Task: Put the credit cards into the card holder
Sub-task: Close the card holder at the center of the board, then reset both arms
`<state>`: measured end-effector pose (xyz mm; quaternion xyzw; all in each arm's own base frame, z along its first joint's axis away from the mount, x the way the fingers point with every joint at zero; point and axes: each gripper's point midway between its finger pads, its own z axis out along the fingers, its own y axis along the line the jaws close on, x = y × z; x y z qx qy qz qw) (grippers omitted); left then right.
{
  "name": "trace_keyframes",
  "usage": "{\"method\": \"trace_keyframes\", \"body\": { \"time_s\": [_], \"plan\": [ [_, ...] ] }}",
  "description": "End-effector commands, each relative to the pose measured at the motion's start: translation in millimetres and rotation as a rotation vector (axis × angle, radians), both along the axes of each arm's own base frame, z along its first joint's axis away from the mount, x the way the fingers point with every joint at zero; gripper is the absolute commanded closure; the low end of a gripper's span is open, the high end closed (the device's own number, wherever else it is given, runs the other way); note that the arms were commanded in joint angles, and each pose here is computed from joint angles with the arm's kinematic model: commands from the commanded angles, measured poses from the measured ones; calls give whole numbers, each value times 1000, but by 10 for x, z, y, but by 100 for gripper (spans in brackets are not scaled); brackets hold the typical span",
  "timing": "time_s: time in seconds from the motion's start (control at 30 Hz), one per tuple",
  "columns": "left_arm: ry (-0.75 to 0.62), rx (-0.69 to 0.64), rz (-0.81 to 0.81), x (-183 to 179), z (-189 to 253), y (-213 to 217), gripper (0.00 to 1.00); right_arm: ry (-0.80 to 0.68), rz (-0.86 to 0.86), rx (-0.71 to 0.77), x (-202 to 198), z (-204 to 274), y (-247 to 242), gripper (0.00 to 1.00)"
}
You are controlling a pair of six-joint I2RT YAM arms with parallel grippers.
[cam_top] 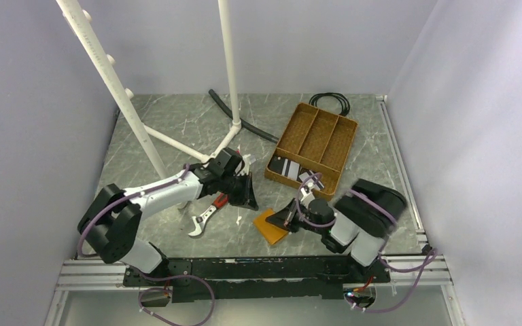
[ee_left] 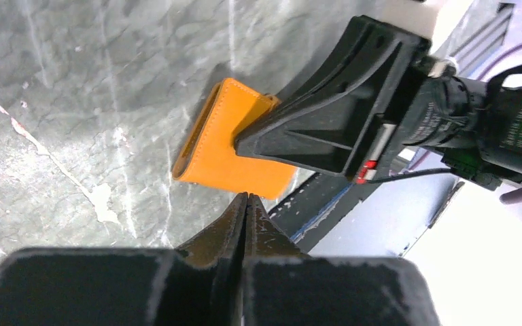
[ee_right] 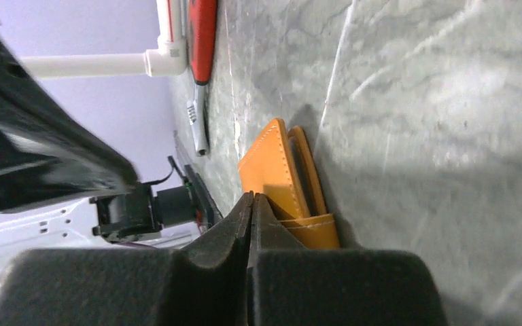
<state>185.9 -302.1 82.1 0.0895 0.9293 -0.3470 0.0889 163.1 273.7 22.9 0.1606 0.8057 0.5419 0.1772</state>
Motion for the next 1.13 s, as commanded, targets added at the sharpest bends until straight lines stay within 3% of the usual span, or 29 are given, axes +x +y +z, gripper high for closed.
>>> {"method": "trace_keyframes", "body": {
  "time_s": [0.0, 0.07, 0.17, 0.27, 0.33, 0.47, 0.57, 0.7, 0.9, 1.1],
  "plan": [
    [-84, -54, -29, 35, 436, -25, 87, 24, 52, -426, -214, -546, -372, 96],
    [-102, -83, -41, 22, 588, -40, 71, -42, 29, -590, -107, -358, -429, 76],
    [-148, -128, -52, 20, 859, -57, 53, -98, 3, -670, 13, 7, -544, 56],
    [-225, -186, -81, 5, 1258, -65, 47, -203, -5, -693, 116, 521, -569, 47],
    [-313, -238, -113, -22, 1648, -55, 38, -305, -24, -696, 185, 1004, -613, 43],
    [-573, -359, -184, -138, 2579, 61, 26, -549, -145, -721, 314, 2168, -949, 26],
    [-776, -433, -225, -269, 3243, 217, 20, -697, -242, -758, 348, 2990, -1266, 19],
    [-1019, -504, -256, -469, 3907, 456, 7, -864, -342, -741, 296, 3865, -1566, 2],
    [-1236, -476, -192, -547, 4332, 795, 2, -1069, -437, -662, 187, 4606, -1779, 0],
    [-1311, -468, -130, -575, 4513, 967, 0, -1153, -523, -610, 115, 4847, -1937, 0]
  ]
}}
